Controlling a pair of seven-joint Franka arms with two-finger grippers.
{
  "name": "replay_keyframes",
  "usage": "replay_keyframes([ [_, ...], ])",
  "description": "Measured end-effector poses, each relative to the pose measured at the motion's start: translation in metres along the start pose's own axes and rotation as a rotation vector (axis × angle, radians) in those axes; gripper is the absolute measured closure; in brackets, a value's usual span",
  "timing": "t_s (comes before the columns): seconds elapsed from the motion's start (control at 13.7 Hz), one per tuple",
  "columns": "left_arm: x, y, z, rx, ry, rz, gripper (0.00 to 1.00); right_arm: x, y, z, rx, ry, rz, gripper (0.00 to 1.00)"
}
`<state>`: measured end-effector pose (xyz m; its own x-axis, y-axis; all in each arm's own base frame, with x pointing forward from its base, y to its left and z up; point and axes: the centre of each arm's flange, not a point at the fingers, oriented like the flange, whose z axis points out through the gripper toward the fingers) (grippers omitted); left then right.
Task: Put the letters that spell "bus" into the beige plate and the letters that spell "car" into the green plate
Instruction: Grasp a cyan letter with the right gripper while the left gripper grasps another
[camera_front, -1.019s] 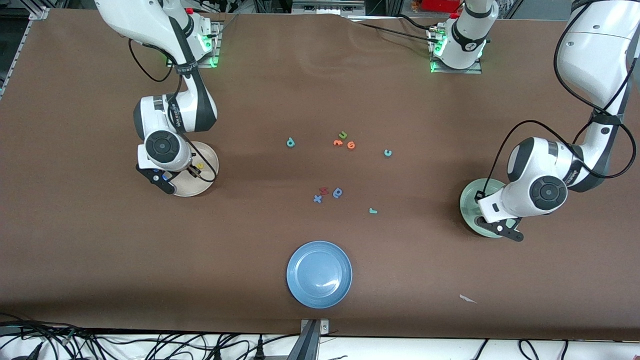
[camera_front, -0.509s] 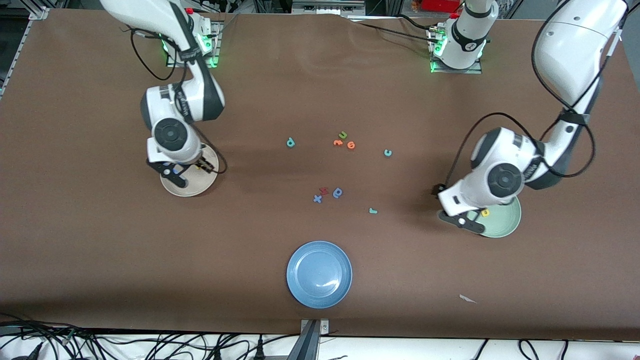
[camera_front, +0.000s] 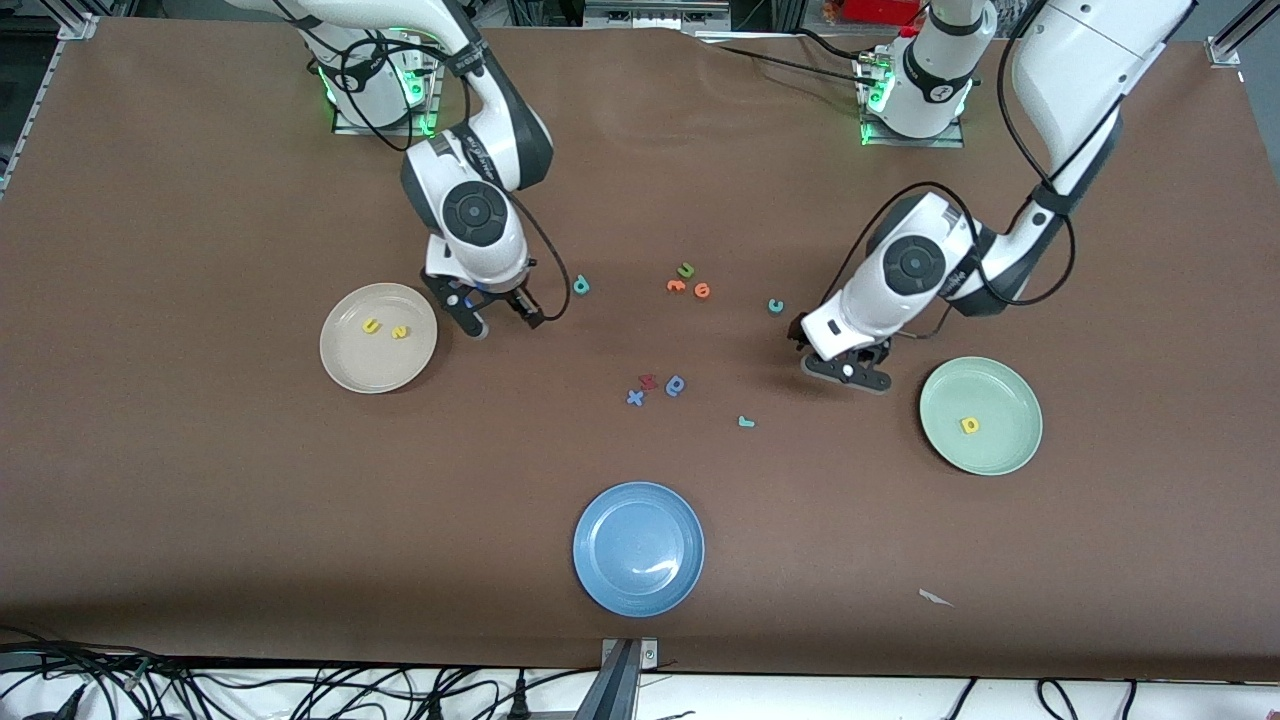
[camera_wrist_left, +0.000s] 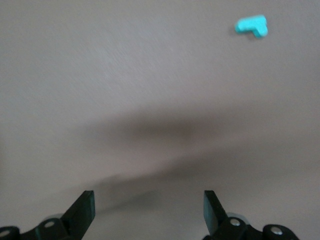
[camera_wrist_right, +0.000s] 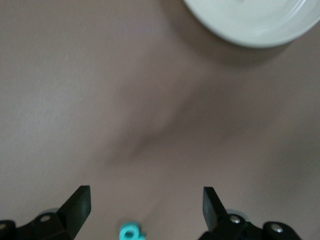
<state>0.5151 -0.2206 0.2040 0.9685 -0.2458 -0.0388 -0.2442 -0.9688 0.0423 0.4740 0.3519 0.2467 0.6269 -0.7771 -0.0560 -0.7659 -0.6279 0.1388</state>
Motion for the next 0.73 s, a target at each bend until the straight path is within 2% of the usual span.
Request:
replay_keyframes([
  [0.15,-0.017,0.024,0.002,0.026,0.014,-0.012,0.04,-0.018,-0.006,0.011,0.029,-0.068,0.039,0.01],
  [0.29,-0.030,0.054,0.004,0.073,0.042,-0.021,0.04,-0.030,-0.009,0.028,0.035,-0.101,0.068,0.02],
  [0.51,-0.047,0.085,0.014,0.107,0.053,-0.024,0.07,-0.044,-0.012,0.050,0.040,-0.105,0.123,0.07],
  [0.65,-0.052,0.087,0.021,0.106,0.036,-0.021,0.08,-0.059,-0.013,0.064,0.057,-0.094,0.141,0.09],
  [0.73,-0.053,0.087,0.025,0.103,0.027,-0.022,0.13,-0.067,-0.012,0.072,0.069,-0.086,0.144,0.11],
])
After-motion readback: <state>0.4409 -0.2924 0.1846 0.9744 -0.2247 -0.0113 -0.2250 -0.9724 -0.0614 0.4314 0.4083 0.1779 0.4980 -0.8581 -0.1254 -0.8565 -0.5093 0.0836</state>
